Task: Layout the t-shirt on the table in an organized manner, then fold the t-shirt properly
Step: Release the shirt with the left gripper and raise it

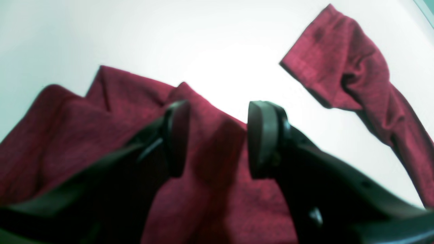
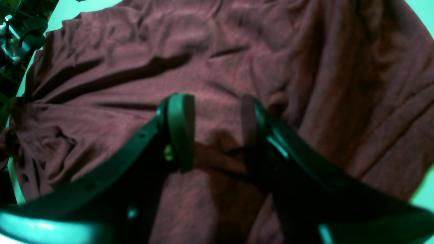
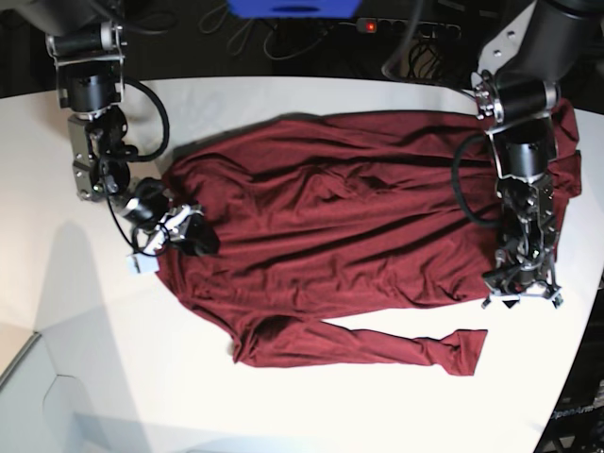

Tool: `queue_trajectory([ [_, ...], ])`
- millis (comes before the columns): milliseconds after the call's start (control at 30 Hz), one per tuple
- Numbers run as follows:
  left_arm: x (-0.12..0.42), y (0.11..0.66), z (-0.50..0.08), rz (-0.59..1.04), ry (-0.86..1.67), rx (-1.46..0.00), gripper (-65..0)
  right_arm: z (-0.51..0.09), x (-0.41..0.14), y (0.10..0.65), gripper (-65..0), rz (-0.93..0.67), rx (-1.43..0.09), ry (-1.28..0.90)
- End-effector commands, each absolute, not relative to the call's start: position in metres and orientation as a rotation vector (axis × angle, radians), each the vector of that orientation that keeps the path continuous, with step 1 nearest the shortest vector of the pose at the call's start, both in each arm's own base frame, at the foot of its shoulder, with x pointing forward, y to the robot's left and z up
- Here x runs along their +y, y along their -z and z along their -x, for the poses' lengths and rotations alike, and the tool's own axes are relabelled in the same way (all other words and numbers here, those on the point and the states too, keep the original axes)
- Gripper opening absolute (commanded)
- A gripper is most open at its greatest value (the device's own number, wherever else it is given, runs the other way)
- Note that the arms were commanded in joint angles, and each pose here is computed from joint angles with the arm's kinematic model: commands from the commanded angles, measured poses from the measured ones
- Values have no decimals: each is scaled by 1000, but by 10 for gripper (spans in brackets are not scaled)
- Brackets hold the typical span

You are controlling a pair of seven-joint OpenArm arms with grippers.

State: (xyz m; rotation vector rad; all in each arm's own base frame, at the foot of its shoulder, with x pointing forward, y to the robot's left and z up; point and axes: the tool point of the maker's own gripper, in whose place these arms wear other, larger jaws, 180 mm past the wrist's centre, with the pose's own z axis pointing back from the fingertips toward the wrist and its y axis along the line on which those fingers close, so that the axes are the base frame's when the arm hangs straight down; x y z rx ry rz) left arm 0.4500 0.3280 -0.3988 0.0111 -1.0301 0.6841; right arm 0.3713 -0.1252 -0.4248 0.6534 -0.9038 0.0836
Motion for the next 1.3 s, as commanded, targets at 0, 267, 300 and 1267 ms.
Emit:
queue_trajectory([
  [0, 338, 374, -463, -22, -679, -1103, -379, -371, -131, 428, -430, -619, -877, -106],
  [267, 337, 386, -454, -29, -674, -1079, -380, -371, -131, 428, -430, -618, -877, -106],
  [300, 337, 387, -453, -30, -674, -1076, -380, -371, -131, 428, -430, -618, -877, -106],
  [1267, 301, 314, -432, 120, -624, -1266, -650, -371, -131, 428, -430, -618, -877, -106],
])
